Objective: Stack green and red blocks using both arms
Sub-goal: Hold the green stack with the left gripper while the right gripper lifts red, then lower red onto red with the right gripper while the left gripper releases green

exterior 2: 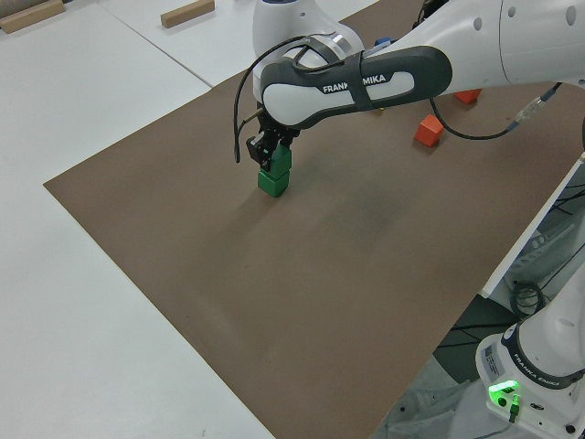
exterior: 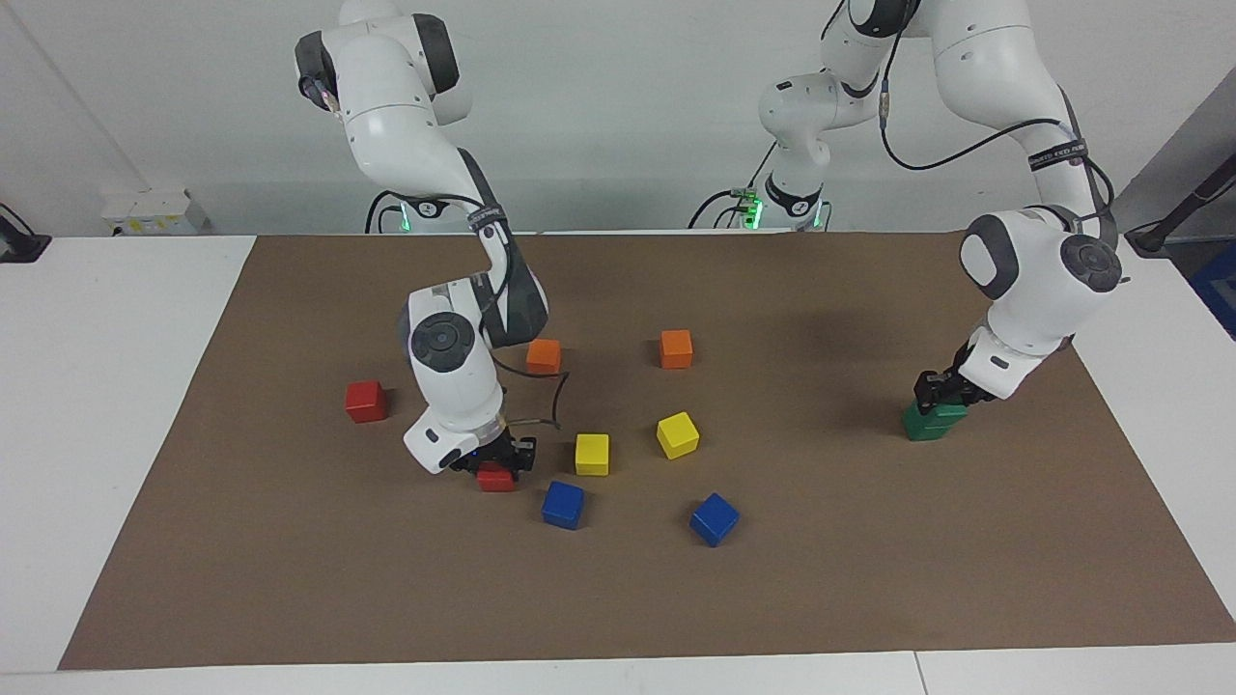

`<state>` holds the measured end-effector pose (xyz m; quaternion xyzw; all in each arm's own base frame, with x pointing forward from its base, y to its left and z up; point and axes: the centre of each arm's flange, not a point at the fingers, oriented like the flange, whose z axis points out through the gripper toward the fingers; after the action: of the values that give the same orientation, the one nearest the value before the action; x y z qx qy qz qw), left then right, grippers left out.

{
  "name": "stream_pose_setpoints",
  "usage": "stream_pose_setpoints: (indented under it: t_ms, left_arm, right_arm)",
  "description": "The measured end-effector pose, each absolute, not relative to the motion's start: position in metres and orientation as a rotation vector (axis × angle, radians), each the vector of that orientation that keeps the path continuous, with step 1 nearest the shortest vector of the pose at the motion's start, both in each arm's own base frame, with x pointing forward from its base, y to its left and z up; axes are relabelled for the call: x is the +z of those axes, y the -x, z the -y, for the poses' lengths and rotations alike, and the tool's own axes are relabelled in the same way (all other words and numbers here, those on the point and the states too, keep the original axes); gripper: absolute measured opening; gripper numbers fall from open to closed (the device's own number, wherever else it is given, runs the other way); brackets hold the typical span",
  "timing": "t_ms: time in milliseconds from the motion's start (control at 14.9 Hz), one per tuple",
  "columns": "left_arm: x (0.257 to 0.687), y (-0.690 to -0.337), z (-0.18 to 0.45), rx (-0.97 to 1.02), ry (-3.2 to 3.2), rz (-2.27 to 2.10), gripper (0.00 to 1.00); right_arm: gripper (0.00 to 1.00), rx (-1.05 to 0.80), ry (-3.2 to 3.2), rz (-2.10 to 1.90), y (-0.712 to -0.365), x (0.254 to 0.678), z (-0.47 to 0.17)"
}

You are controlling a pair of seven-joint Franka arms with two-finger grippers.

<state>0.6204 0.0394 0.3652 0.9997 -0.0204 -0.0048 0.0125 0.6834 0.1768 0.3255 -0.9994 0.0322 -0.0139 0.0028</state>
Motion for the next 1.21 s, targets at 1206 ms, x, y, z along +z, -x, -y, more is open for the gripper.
stream_pose_setpoints:
  t_ms: [1206]
  left_arm:
    - [0.361, -0.619, -0.043, -0.007, -3.118, 0.072, 0.85]
  right_arm:
    - [0.55, -0.125, 3.19, 0.123, -0.566, 0.43, 0.008]
